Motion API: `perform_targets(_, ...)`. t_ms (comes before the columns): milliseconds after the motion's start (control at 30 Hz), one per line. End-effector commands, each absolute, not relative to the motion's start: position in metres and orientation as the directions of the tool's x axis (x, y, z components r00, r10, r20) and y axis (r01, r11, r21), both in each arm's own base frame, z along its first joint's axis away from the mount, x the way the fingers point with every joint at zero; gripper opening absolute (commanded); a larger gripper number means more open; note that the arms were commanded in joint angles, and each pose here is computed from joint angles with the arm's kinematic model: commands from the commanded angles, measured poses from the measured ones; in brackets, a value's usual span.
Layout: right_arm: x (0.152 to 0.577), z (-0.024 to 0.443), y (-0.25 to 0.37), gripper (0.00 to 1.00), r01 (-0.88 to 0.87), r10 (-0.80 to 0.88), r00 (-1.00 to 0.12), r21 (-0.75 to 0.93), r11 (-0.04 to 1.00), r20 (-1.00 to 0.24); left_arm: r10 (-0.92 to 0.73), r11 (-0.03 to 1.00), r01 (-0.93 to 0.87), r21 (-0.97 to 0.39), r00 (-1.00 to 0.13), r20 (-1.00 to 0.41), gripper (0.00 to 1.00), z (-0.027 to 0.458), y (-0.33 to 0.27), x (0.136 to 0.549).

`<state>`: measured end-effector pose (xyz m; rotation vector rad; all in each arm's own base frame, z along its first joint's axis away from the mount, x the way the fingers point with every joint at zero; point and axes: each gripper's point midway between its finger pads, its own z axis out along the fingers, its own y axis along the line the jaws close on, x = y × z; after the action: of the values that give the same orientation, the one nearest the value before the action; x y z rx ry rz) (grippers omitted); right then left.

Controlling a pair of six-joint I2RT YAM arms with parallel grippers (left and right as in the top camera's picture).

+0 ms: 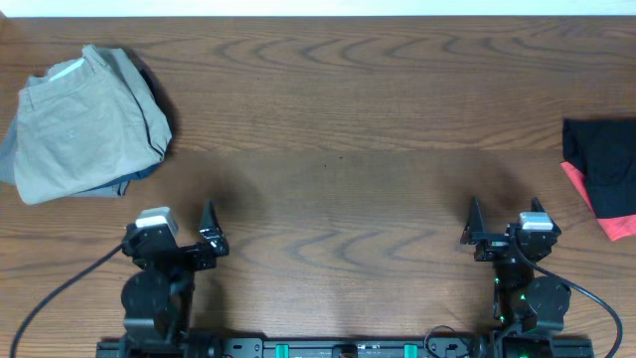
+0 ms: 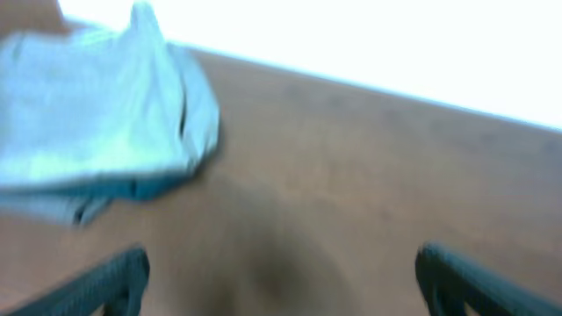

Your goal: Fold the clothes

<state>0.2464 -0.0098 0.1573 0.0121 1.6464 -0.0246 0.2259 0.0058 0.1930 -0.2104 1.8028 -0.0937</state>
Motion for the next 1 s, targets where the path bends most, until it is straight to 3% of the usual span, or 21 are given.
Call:
perform_targets(0,0.246,0.157,-0.012,0.99,0.029,-0.025,-0.074,-0.027,0.999,-0.997,-0.055,0.998,-0.029,-0.052,-0.144,-0.988,0.98,0.189,0.002,0.232)
perform_targets(200,0.246,0.157,-0.012,0.99,0.029,-0.025,-0.074,-0.027,0.999,-0.997,-0.046,0.998,-0.039,-0.047,0.013,-0.999,0.98,0.176,0.007,0.247)
perform_targets(400,0.246,0.157,-0.012,0.99,0.029,-0.025,-0.074,-0.027,0.999,-0.997,-0.102,0.994,-0.051,-0.096,-0.149,-0.984,0.98,0.137,0.006,0.244)
perform_targets(967,0.246,0.157,-0.012,0.99,0.029,-0.025,-0.074,-0.027,0.999,-0.997,-0.105,0.994,-0.055,-0.098,-0.151,-0.983,0.98,0.136,0.007,0.244)
